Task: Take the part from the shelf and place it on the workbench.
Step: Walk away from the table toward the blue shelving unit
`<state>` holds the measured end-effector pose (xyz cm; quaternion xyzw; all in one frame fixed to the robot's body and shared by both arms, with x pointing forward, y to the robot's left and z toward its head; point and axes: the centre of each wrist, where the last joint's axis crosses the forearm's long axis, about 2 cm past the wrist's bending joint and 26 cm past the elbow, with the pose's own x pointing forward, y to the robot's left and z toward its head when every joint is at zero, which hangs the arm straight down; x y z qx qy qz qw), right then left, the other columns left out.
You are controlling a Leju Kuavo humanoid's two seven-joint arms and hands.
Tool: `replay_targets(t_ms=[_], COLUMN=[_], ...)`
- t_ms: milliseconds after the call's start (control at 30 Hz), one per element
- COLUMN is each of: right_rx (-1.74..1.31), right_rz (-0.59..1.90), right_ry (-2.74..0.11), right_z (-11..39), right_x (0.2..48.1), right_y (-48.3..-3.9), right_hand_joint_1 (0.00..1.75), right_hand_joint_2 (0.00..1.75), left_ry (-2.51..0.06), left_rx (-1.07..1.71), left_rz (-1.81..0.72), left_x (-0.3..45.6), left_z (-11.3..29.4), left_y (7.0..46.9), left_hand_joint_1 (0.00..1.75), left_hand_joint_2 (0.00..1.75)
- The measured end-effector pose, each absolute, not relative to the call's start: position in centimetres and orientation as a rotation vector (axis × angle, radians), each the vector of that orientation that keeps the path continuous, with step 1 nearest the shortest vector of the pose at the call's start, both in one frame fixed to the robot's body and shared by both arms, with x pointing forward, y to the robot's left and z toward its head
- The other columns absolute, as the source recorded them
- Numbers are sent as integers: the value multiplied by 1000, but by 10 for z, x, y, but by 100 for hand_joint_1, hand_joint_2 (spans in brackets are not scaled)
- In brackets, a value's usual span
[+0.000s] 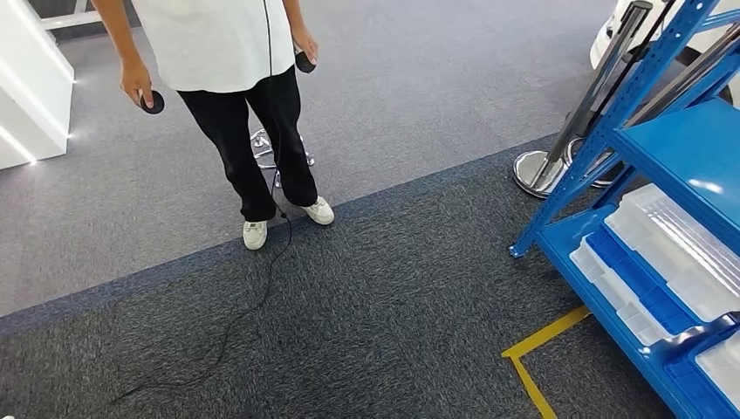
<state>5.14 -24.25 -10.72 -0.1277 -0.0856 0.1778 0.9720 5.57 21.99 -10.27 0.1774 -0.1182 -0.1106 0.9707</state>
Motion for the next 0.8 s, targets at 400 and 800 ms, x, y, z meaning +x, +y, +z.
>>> replay_targets(t_ms=[400, 800], right_rx=[-261, -263], right_rz=[352, 343], right_ry=[-171, -154], right_z=[-107, -107], right_x=[52, 52], right_y=[-244, -245], right_hand_joint_1=[0, 0], right_hand_joint_2=[0, 0], left_ry=[-234, -224], left_rx=[354, 355], left_rz=[-228, -228], left_x=[56, 54], left_z=[-103, -103], left_y=[220, 219], left_hand_joint_1=[0, 0], left_hand_joint_2=[0, 0])
